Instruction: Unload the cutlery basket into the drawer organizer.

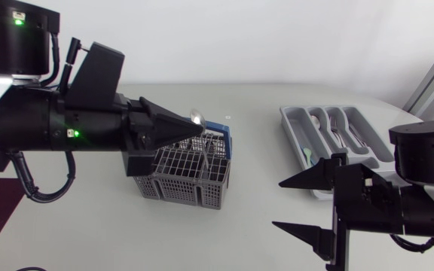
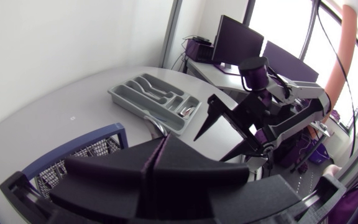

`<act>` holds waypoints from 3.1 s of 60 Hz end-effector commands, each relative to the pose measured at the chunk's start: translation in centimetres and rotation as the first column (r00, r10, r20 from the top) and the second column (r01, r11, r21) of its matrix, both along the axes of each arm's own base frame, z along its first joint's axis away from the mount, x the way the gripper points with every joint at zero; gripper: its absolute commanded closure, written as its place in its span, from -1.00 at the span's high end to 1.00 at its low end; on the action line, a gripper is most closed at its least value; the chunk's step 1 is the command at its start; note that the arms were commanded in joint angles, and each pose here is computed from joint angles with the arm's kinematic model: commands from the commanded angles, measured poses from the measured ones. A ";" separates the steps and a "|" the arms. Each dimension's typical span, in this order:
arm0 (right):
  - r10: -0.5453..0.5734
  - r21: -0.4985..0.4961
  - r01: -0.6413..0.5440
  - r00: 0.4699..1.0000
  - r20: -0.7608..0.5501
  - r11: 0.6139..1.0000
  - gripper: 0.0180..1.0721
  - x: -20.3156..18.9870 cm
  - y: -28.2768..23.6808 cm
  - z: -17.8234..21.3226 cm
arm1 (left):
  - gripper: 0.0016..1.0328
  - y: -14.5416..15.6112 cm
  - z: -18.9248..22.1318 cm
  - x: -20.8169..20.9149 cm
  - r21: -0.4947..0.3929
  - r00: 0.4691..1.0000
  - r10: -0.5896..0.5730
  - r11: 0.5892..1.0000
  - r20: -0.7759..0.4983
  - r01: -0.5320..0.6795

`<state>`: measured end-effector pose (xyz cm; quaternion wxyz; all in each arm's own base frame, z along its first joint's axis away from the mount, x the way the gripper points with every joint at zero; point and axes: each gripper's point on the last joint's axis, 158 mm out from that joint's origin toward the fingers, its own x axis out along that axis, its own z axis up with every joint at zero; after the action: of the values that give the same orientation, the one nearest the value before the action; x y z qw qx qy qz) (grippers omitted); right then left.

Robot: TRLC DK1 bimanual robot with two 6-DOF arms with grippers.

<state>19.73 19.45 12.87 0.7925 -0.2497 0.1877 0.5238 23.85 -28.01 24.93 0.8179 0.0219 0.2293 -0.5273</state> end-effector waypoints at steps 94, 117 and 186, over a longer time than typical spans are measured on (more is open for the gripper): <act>0.507 0.146 -0.488 0.846 -0.164 0.861 0.10 -3.2 6.3 3.2 | -0.78 -5.1 -4.1 -7.2 0.113 0.796 -0.606 0.791 0.001 0.602; 0.537 0.163 -0.515 0.831 -0.145 0.842 -0.15 -2.3 6.7 3.8 | -0.78 -5.0 -3.3 -6.6 0.071 0.781 -0.625 0.778 -0.022 0.624; 0.569 0.152 -0.549 0.796 -0.204 0.822 -0.89 -3.6 5.8 3.5 | 0.80 -4.8 -1.5 -3.7 0.039 0.810 -0.586 0.809 -0.023 0.586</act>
<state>16.27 25.24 16.30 0.5883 -0.1949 0.1805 0.7637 19.24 -32.49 22.24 0.6073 0.1060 0.2427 -0.7491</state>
